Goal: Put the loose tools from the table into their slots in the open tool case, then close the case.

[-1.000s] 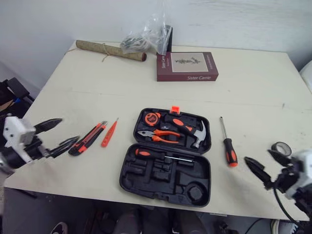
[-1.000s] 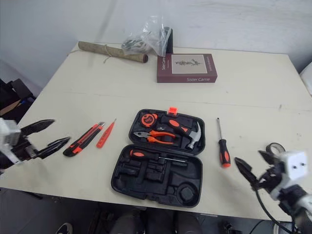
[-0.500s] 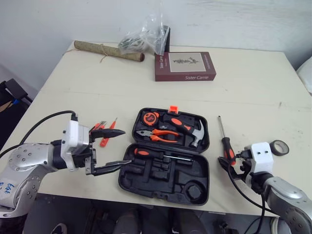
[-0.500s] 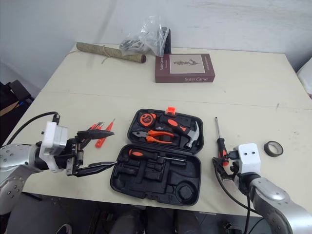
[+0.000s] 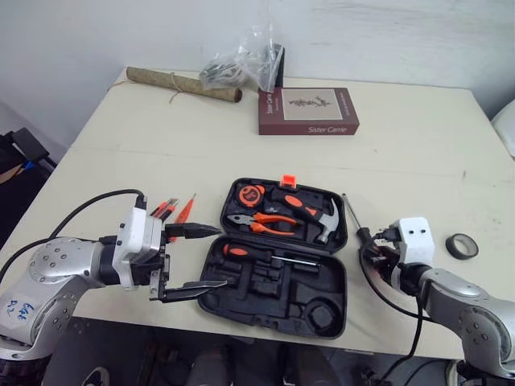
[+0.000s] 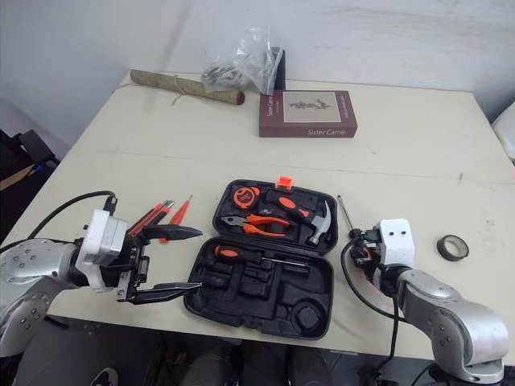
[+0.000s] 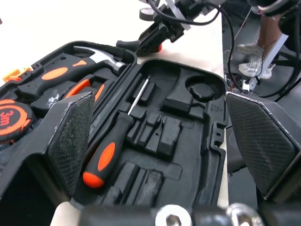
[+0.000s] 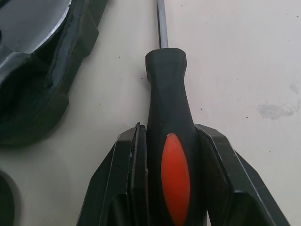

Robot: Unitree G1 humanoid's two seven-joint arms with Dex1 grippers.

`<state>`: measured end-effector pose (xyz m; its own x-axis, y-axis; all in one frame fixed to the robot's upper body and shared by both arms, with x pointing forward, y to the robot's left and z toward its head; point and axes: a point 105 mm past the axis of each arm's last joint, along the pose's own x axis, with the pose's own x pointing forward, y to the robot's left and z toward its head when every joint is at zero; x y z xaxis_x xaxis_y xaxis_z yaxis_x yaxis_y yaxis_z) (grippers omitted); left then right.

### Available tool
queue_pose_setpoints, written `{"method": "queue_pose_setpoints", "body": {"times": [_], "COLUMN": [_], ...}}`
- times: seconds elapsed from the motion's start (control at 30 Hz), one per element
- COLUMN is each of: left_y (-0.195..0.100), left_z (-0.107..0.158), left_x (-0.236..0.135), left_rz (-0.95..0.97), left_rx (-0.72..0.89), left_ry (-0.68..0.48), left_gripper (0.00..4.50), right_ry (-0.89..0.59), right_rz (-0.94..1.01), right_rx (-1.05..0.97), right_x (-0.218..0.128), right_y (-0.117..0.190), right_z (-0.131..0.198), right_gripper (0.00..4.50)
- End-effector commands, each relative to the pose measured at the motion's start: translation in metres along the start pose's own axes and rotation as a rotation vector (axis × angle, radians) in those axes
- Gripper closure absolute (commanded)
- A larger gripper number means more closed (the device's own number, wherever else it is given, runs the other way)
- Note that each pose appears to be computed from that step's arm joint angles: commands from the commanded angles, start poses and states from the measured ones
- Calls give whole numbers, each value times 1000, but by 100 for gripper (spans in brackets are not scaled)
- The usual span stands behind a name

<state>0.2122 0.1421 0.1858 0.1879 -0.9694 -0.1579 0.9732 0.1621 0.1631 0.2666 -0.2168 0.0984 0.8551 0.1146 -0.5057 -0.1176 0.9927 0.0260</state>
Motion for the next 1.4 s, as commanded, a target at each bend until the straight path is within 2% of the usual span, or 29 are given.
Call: {"method": "queue_pose_setpoints", "body": {"times": [0.03, 0.13, 0.2, 0.27, 0.3, 0.37, 0.43, 0.53, 0.7, 0.83, 1.03, 1.4], "left_y": [-5, -4, 2, 6, 7, 8, 11, 4, -11, -15, -19, -19], "left_z": [11, 13, 16, 16, 15, 6, -2, -8, -15, -18, -19, -20], "left_x": [0, 1, -1, -5, -7, -15, -22, -27, -33, -35, -32, -29], "left_rz": [-33, -32, -1, 13, 8, -4, -4, -51, -94, -82, -78, -75], "left_rx": [-8, 12, 82, 169, 188, 217, 260, 233, 118, 78, 68, 65], "left_ry": [-37, -44, -48, -46, -44, -11, 32, 67, 94, 100, 102, 106], "left_gripper": [0, 0, 0, 0, 0, 0, 0, 0, 0, 0, 0, 0], "right_ry": [-154, -421, -492, -423, -389, -317, -172, 3, 137, 169, 195, 260], "right_rz": [-155, -31, 194, 470, 548, 796, 952, 1024, 1060, 1022, 908, 867], "right_rx": [-56, -238, -357, -513, -557, -562, -616, -701, -726, -723, -759, -756], "right_x": [-11, -23, -29, -36, -39, -51, -58, -58, -46, -38, -25, -24], "right_y": [-37, -29, -3, 28, 36, 69, 89, 102, 127, 131, 117, 104], "right_z": [20, 61, 78, 82, 81, 89, 81, 62, 32, 25, 22, 14], "right_gripper": [345, 345, 345, 345, 345, 345, 345, 345, 345, 345, 345, 345]}}
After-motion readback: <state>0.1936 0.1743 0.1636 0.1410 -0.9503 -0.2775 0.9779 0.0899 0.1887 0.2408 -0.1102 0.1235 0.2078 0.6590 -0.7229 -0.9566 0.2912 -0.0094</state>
